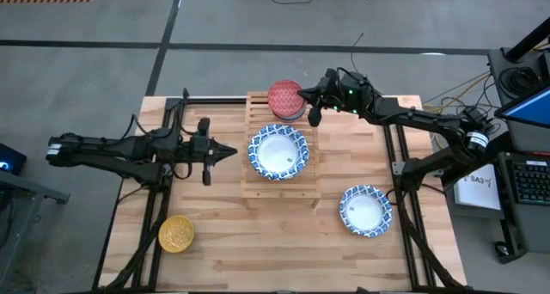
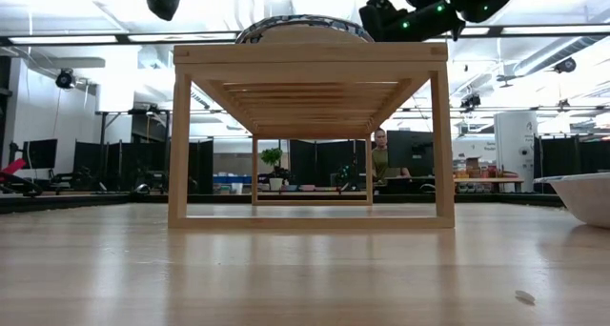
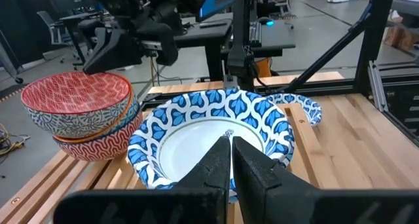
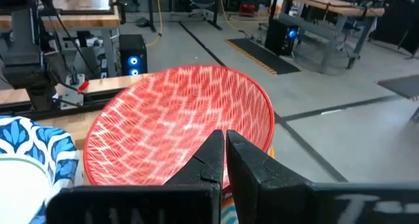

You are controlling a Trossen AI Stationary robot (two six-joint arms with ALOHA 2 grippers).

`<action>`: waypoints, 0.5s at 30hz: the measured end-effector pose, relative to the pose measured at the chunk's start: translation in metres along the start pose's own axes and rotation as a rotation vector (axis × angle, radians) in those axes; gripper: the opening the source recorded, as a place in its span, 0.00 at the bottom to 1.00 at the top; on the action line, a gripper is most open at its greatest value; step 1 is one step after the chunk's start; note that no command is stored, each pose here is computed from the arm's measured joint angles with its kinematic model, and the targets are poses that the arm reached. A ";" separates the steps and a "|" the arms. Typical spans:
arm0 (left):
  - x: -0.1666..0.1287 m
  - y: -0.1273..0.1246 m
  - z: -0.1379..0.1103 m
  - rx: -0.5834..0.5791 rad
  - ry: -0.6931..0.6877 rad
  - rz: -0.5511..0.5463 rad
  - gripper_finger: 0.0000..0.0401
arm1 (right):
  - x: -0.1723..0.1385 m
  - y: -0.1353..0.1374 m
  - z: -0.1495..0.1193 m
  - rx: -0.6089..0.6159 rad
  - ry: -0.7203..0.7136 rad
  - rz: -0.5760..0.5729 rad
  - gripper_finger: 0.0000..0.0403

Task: Place and stack bowls onto a shelf
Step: Stack the red bowl on top of the orange bowl on the shelf, then stack the white patterned bowl on top of the white patterned bowls on the shelf

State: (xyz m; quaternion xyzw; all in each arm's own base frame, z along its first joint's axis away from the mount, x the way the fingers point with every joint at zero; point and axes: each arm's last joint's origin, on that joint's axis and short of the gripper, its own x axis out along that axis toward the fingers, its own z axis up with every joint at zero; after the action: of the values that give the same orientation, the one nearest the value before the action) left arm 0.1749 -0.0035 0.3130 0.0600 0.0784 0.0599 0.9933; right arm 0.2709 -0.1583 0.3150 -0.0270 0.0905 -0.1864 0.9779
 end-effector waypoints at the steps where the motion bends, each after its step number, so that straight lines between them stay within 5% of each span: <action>1: 0.000 0.000 0.000 0.000 -0.001 0.000 0.00 | 0.000 0.000 0.000 0.002 0.004 0.000 0.02; 15: 0.011 -0.003 -0.006 -0.042 0.052 -0.004 0.00 | -0.019 0.008 0.041 0.035 0.007 0.033 0.02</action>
State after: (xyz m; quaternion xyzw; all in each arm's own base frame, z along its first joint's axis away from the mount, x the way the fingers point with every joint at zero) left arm 0.1853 -0.0040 0.3047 0.0374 0.1029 0.0609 0.9921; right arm 0.2641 -0.1426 0.3574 -0.0076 0.0913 -0.1718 0.9809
